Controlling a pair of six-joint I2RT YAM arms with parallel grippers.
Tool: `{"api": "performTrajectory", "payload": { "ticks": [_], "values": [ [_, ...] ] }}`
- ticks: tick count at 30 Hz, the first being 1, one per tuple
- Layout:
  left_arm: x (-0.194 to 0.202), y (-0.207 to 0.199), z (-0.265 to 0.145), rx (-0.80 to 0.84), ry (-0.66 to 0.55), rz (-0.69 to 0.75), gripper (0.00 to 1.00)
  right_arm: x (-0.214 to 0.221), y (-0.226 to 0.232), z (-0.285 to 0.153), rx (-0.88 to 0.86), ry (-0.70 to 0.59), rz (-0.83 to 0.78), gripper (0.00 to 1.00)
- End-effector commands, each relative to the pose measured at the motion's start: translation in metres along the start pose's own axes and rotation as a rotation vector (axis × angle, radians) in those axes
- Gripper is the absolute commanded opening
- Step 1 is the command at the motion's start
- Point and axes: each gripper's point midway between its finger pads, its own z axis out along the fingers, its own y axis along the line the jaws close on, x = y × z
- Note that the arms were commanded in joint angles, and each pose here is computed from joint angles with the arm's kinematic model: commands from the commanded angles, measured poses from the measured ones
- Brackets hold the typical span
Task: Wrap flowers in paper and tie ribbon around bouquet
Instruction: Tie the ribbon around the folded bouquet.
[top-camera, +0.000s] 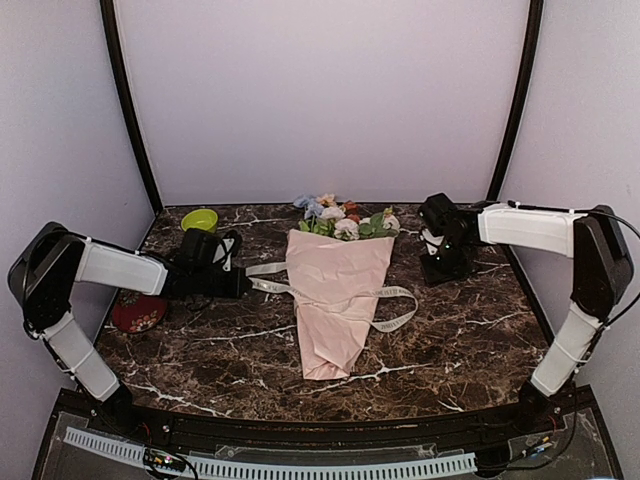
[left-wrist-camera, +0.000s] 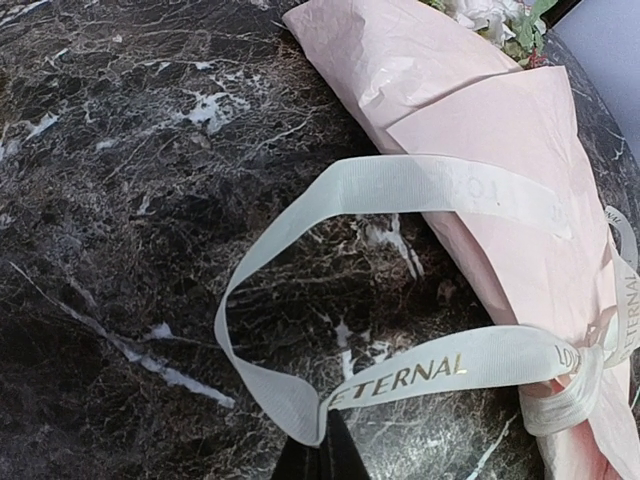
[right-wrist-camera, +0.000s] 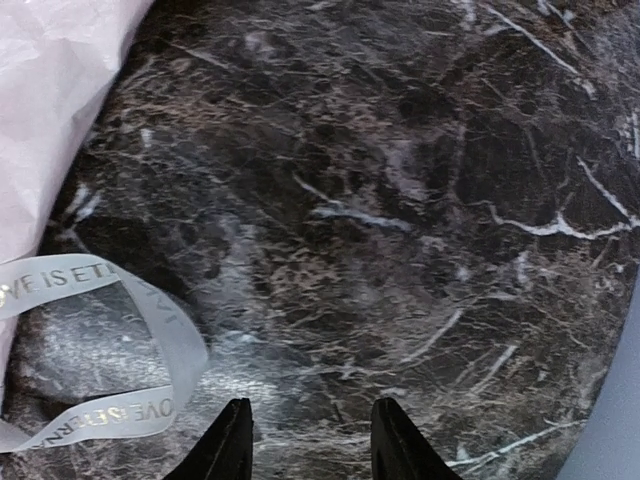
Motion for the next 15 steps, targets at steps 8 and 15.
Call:
{"api": "performTrajectory", "payload": {
  "ticks": [8,15],
  "values": [
    [-0.017,-0.011,-0.013,0.047,-0.062,0.001,0.0,0.06,0.17,-0.037,-0.556,-0.106,-0.522,0.47],
    [-0.018,-0.012,-0.015,0.05,-0.06,0.006,0.0,0.059,0.175,-0.011,-0.509,-0.082,-0.71,0.65]
  ]
}}
